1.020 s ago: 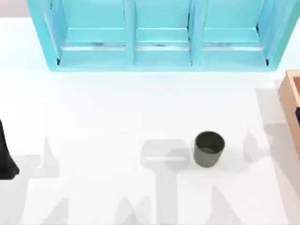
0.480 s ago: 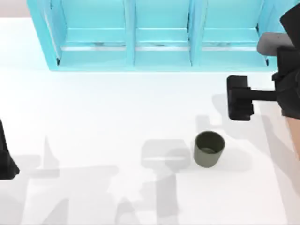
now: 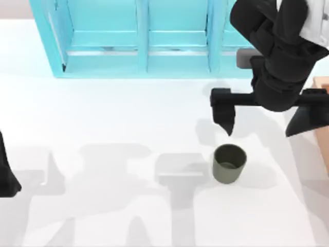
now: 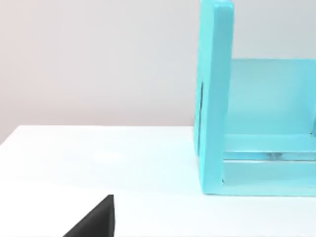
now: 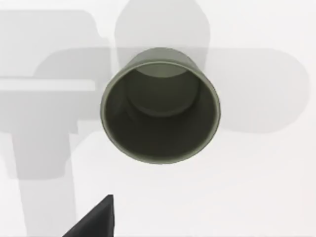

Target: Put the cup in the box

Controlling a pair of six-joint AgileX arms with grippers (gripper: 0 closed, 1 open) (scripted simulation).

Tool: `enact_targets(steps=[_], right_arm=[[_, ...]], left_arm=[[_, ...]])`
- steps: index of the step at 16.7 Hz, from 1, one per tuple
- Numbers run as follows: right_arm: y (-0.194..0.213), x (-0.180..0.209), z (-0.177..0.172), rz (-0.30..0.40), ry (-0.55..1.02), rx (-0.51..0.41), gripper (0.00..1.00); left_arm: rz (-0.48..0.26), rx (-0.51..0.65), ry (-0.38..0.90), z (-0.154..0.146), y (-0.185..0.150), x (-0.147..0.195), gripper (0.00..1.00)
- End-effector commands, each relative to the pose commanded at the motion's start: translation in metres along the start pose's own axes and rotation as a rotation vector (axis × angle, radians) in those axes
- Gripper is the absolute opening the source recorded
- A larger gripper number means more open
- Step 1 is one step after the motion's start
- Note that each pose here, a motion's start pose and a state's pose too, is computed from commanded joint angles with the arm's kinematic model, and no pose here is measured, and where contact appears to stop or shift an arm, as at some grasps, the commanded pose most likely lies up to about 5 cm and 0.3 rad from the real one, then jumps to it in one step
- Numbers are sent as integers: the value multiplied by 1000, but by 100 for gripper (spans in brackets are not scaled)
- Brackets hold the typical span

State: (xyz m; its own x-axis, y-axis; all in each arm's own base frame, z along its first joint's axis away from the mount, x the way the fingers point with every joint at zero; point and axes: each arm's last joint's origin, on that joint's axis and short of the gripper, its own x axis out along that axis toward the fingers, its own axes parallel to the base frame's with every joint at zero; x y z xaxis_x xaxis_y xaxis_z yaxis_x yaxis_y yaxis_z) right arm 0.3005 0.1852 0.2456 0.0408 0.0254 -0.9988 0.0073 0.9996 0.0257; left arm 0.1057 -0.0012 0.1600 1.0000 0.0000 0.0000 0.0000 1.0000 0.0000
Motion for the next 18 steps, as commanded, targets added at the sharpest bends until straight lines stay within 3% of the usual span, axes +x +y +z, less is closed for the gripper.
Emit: enact_targets(steps=[10, 18], right_arm=[[6, 12, 11, -25, 43, 4, 100], [6, 99, 8, -20, 36, 2, 100]], left_arm=[[0, 0, 0, 0, 0, 0, 100], [0, 0, 0, 0, 0, 0, 100]])
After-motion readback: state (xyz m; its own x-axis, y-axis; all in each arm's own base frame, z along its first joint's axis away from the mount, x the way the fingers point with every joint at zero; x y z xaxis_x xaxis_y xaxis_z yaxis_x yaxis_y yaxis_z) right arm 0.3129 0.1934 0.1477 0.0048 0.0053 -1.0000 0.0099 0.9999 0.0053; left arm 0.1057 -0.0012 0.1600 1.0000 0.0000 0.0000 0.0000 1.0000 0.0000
